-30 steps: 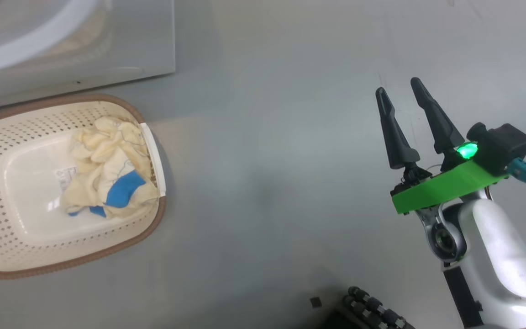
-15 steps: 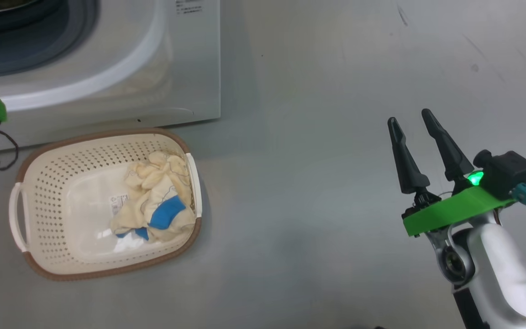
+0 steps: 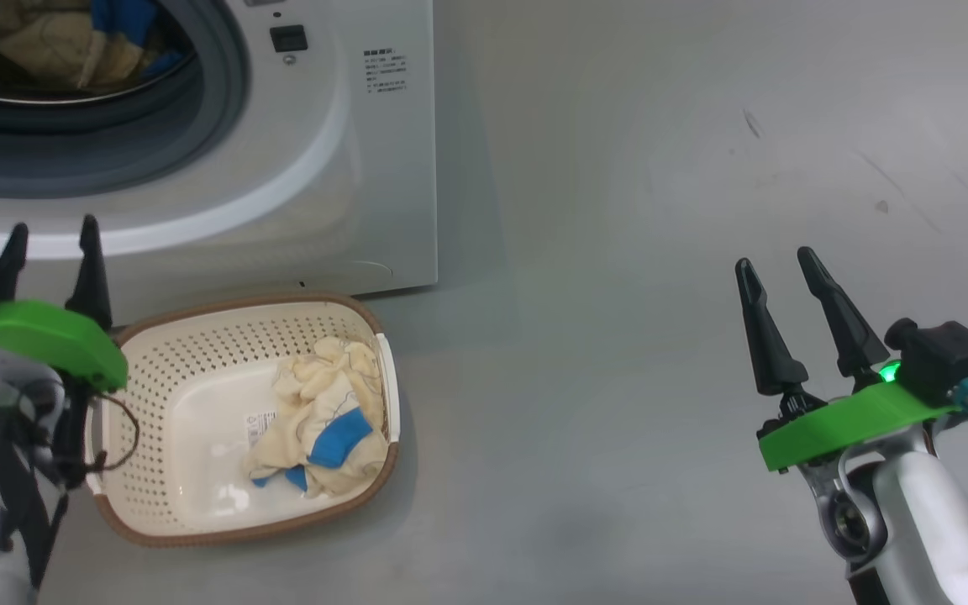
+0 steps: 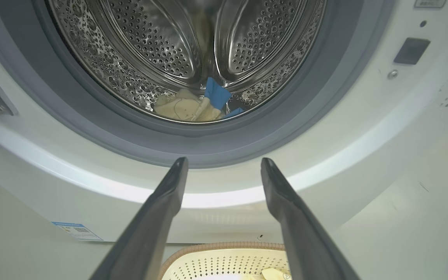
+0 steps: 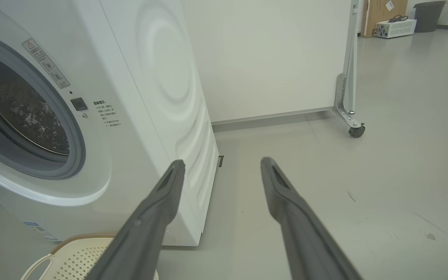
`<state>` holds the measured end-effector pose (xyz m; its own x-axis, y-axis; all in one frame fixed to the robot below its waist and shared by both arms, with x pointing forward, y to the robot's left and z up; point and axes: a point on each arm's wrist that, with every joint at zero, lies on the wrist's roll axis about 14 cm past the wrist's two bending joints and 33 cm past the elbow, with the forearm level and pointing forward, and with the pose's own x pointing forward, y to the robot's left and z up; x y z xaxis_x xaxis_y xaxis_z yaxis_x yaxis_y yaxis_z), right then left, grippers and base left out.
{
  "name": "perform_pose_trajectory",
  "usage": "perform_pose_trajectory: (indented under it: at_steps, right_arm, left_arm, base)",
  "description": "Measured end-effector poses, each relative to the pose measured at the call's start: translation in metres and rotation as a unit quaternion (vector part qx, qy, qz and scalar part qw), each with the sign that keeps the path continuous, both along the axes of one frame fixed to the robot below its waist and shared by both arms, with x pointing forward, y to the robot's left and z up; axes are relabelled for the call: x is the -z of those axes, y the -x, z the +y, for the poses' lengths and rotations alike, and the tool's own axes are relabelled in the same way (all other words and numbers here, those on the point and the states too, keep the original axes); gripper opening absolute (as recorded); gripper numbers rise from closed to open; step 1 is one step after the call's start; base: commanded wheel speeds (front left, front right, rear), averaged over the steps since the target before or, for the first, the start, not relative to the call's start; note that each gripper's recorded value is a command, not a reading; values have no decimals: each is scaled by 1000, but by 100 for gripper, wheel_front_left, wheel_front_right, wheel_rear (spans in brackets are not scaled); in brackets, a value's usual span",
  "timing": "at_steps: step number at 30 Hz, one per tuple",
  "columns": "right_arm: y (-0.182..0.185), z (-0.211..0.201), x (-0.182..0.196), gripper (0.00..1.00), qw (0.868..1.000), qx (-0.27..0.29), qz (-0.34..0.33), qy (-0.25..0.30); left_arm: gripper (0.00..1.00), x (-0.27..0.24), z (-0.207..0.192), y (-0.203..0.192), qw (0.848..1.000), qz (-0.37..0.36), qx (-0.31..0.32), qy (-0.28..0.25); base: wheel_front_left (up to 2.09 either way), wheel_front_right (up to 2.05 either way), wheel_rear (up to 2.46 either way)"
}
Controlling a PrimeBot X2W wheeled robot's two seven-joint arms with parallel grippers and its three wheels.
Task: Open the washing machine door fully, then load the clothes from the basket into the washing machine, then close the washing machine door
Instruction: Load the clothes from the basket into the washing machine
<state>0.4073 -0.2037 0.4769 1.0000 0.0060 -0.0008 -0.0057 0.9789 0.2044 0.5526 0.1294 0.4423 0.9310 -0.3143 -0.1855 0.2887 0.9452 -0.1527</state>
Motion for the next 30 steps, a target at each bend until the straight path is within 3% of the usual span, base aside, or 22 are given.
perform_pose_trajectory:
  at_steps: [17,30]
  right_arm:
    - [31,2,-14,100,1000,2,-17,-4]
    - [47,-4,-20,100,1000,12,-26,-8]
  left_arm:
    - [100,-20,-13,94,998,-39,-42,40]
    - [100,-56,0,123,990,-100,-81,64]
  base:
    - [0,0,0]
    - [0,0,0]
